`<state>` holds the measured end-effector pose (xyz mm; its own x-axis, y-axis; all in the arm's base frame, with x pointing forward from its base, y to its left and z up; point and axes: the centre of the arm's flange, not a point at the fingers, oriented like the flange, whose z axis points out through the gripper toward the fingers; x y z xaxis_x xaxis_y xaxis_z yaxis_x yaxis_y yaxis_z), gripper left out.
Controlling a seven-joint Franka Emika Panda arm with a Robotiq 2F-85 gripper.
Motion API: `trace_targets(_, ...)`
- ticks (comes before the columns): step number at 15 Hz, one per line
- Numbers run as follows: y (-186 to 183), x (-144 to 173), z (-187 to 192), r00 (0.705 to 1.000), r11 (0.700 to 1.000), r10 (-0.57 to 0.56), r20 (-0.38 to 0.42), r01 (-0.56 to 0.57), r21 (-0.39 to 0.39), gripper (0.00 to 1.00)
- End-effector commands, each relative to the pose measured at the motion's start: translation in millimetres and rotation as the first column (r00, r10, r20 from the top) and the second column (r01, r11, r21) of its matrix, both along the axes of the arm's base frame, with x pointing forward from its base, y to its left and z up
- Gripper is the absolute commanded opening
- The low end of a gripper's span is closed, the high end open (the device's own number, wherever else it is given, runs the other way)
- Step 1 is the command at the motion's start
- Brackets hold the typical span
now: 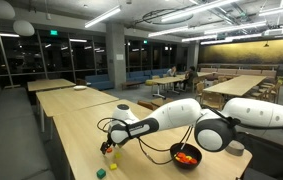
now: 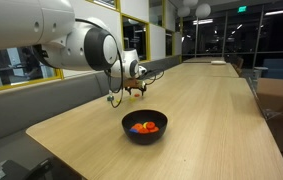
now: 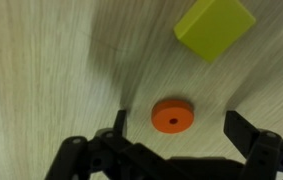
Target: Pick up the orange objects from the table and put them in the bowl
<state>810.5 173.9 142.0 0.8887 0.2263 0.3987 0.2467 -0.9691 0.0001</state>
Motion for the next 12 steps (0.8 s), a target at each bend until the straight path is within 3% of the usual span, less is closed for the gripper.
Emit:
trace_targets(1,4.9,32.4,-3.2,0.999,1.0,0.026,0.038,-0.026,0.014,1.0)
trace_targets(12,5.8,31.3,-4.5,0.997,0.998,0.059,0.042,-0.059,0.0,1.0)
